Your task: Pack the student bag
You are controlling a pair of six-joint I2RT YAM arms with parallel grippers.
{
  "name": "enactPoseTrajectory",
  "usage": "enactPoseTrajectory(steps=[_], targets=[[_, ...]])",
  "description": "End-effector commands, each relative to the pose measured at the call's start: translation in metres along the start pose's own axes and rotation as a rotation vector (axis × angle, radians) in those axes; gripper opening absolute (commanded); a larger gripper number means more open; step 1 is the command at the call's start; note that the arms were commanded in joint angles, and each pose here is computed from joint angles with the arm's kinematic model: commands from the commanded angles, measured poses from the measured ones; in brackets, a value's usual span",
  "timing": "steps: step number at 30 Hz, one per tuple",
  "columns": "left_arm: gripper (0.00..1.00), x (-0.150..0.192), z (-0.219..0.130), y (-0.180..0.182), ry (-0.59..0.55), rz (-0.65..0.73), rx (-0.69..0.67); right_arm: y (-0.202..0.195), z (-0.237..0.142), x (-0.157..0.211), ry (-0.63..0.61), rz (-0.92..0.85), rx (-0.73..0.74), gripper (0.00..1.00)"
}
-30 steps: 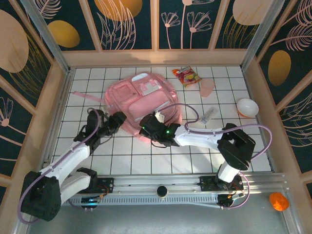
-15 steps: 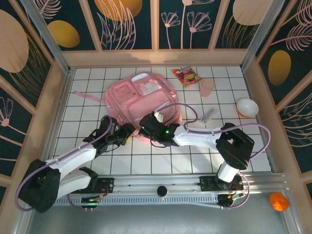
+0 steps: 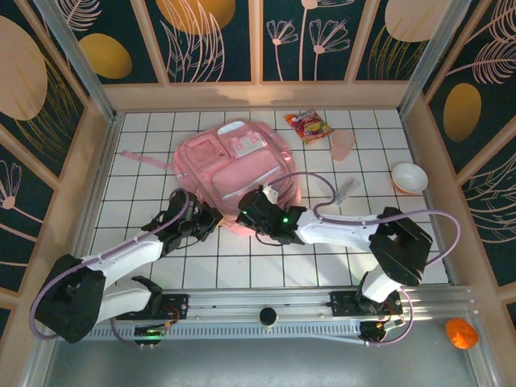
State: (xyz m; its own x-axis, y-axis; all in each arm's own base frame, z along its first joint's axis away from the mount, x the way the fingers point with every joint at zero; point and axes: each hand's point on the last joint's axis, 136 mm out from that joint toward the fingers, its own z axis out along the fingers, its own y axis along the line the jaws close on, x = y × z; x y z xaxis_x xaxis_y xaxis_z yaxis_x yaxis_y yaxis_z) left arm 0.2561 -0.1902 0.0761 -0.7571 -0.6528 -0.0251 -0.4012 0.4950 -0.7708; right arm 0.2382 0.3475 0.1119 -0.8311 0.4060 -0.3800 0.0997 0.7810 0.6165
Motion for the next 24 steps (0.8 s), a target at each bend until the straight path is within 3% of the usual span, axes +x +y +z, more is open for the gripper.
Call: enactPoseTrajectory(steps=[1,8,12,24], targets=[[0.0,-0.026,-0.013,0.032,-0.116,-0.042,-0.104,-0.022,-0.019,-0.034,-0.108,0.036,0.034,0.0],[0.0,-0.055,-0.038,0.027,-0.206,-0.019,-0.094,-0.053,-0.031,-0.058,-0.165,0.047,0.066,0.0],[0.0,-0.067,-0.044,0.027,-0.239,0.021,-0.125,-0.051,-0.038,-0.065,-0.183,0.038,0.041,0.0],[0.0,-0.154,-0.065,0.001,-0.446,0.163,-0.229,0.022,-0.013,0.004,-0.046,-0.011,-0.142,0.0]])
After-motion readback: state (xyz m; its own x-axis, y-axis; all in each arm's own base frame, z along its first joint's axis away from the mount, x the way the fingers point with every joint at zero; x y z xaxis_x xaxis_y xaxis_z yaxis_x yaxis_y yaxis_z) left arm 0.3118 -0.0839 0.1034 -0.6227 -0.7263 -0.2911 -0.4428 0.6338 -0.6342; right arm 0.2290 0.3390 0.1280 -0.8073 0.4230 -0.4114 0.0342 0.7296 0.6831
